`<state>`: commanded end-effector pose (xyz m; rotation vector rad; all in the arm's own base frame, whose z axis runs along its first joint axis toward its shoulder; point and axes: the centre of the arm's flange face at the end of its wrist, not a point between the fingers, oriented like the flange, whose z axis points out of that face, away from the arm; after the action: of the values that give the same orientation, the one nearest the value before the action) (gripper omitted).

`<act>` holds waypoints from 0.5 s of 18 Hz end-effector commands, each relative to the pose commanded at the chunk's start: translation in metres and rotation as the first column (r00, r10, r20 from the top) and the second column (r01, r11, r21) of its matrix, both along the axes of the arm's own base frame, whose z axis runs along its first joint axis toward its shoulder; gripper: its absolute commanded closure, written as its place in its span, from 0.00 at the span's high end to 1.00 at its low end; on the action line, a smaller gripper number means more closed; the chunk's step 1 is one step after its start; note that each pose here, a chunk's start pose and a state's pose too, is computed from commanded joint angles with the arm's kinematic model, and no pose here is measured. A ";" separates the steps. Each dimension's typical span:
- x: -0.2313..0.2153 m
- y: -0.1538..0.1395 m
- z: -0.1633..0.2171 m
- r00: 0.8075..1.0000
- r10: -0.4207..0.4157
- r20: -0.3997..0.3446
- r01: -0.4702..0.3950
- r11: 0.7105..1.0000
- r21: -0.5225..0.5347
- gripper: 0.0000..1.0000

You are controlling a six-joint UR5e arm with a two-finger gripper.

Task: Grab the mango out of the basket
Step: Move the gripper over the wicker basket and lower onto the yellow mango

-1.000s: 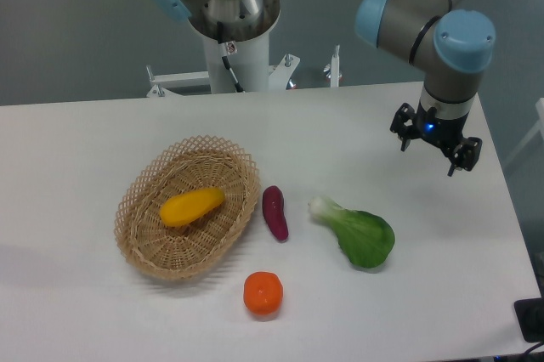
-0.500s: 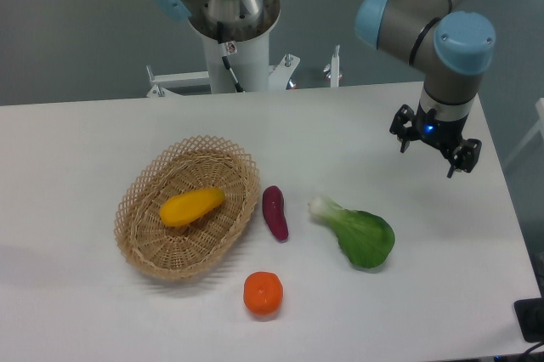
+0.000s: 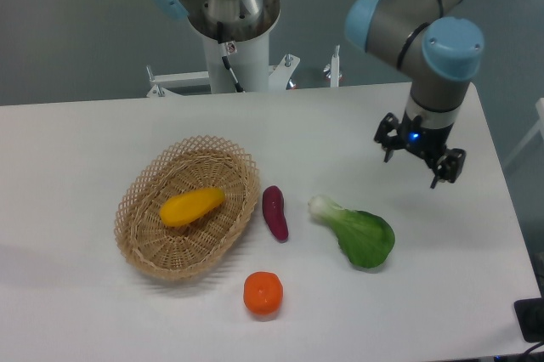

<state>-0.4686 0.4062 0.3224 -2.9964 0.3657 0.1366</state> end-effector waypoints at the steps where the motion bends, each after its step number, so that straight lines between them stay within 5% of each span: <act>1: 0.009 0.011 0.000 1.000 0.006 0.004 -0.006 1.000 0.002 1.00; 9: 0.100 0.056 -0.008 0.995 -0.093 0.030 0.093 0.996 -0.001 1.00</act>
<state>-0.3682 0.4625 0.3144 -2.9735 0.5015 0.0828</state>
